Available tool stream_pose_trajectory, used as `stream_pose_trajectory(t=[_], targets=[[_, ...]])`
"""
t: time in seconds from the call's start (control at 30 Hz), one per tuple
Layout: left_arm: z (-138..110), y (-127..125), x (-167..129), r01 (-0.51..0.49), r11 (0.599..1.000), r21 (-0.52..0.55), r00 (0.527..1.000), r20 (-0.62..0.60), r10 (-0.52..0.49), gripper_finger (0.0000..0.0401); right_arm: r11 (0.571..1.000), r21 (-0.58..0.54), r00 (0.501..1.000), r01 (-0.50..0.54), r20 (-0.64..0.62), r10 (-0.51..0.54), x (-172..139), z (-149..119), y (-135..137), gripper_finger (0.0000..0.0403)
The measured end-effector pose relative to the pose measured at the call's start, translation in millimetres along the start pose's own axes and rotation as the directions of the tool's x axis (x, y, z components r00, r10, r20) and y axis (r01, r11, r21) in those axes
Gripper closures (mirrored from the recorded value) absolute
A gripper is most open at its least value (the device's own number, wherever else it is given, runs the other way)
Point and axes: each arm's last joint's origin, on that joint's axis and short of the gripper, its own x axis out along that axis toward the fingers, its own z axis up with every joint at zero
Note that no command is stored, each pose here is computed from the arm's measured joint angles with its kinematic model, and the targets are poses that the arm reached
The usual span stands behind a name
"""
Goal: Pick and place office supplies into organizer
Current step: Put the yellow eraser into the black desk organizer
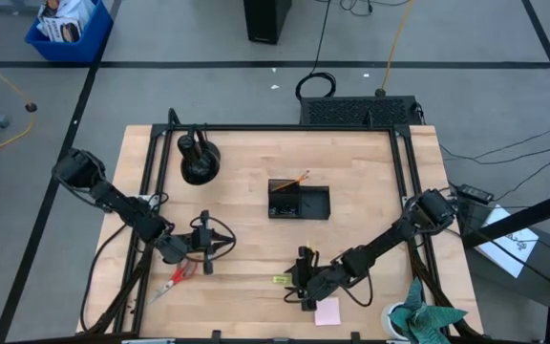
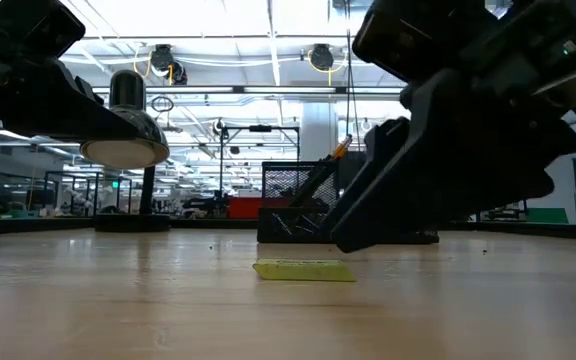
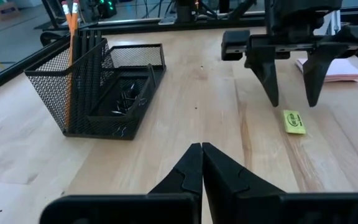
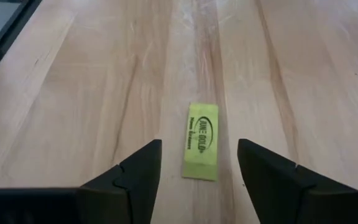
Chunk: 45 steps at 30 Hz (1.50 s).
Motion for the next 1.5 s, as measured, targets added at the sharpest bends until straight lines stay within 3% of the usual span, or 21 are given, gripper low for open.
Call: stream_pose_trajectory(t=[0.4, 0.87, 1.03, 1.3, 1.5], targets=[[0, 0, 0, 0.000, 1.000, 0.002, 1.000, 0.001, 0.000, 0.0384, 1.000, 0.019, 1.000, 0.003, -0.004, -0.003, 0, -7, -4, 0.0195], [0, 0, 0, -0.001, 1.000, 0.012, 1.000, -0.002, 0.001, 0.0384, 0.998, 0.050, 0.999, -0.042, 0.019, 0.041, 27, -20, -11, 0.0200], [-1, 0, 0, -0.003, 1.000, 0.019, 1.000, -0.009, 0.003, 0.0384, 0.998, 0.042, 0.999, -0.037, -0.021, 0.038, 27, -23, -13, 0.0241], [-1, 0, 0, -0.003, 1.000, 0.009, 1.000, -0.009, 0.003, 0.0384, 0.999, 0.032, 0.998, -0.020, -0.059, 0.022, 27, -27, -15, 0.0368], [-1, 0, 0, -0.003, 1.000, 0.009, 1.000, -0.009, 0.003, 0.0384, 1.000, 0.005, 1.000, -0.018, -0.018, 0.018, 25, -22, -13, 0.0380]])
